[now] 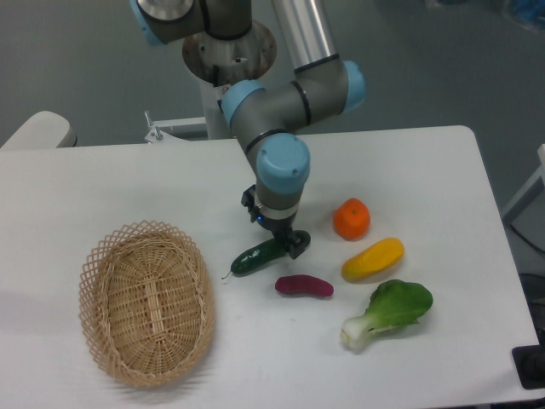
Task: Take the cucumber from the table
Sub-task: 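Lower the gripper onto the cucumber and close on it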
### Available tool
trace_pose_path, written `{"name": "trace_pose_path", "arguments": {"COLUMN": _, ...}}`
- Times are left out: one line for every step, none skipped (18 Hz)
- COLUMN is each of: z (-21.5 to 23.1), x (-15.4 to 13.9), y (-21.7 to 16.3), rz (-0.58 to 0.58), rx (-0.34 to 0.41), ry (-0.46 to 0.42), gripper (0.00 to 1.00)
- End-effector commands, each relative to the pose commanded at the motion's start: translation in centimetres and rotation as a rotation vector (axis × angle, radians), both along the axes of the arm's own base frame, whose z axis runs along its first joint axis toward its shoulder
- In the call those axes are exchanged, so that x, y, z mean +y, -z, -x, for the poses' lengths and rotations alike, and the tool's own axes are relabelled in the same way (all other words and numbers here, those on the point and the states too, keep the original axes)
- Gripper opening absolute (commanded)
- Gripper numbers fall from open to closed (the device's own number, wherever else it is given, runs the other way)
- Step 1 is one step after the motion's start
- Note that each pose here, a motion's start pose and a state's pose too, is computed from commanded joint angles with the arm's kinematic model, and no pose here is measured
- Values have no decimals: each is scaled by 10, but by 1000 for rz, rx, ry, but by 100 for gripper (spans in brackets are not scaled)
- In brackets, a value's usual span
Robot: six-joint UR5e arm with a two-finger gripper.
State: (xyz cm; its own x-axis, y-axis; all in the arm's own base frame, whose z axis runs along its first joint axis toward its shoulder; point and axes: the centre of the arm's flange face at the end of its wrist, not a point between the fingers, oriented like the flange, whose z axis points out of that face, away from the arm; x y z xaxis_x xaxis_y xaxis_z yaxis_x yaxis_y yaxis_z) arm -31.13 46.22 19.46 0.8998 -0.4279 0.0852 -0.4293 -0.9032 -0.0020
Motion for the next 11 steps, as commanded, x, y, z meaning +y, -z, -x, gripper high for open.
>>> {"name": "trace_pose_path", "arguments": {"z": 0, "x": 1, "y": 1, "rz": -4, "rx": 2, "ry": 1, "gripper": 100}}
{"name": "trace_pose_path", "arguments": {"z": 0, "x": 2, "y": 1, "rz": -10, "rx": 11, "ry": 2, "gripper": 100}}
{"name": "trace_pose_path", "arguments": {"z": -1, "x": 5, "y": 3, "rz": -12, "rx": 14, "ry": 6, "gripper": 100}}
{"name": "trace_pose_path", "arguments": {"z": -1, "x": 6, "y": 3, "rz": -15, "rx": 17, "ry": 9, "gripper": 100}}
{"name": "trace_pose_path", "arguments": {"z": -1, "x": 6, "y": 3, "rz": -16, "rx": 18, "ry": 8, "gripper": 99}}
{"name": "trace_pose_path", "arguments": {"z": -1, "x": 6, "y": 3, "rz": -17, "rx": 19, "ry": 8, "gripper": 88}}
{"name": "trace_pose_path", "arguments": {"z": -1, "x": 6, "y": 4, "rz": -17, "rx": 19, "ry": 9, "gripper": 73}}
{"name": "trace_pose_path", "arguments": {"z": -1, "x": 6, "y": 3, "rz": -20, "rx": 19, "ry": 9, "gripper": 56}}
{"name": "trace_pose_path", "arguments": {"z": 0, "x": 7, "y": 2, "rz": -22, "rx": 22, "ry": 12, "gripper": 41}}
{"name": "trace_pose_path", "arguments": {"z": 1, "x": 8, "y": 1, "rz": -24, "rx": 24, "ry": 15, "gripper": 29}}
{"name": "trace_pose_path", "arguments": {"z": 2, "x": 9, "y": 0, "rz": -26, "rx": 26, "ry": 18, "gripper": 21}}
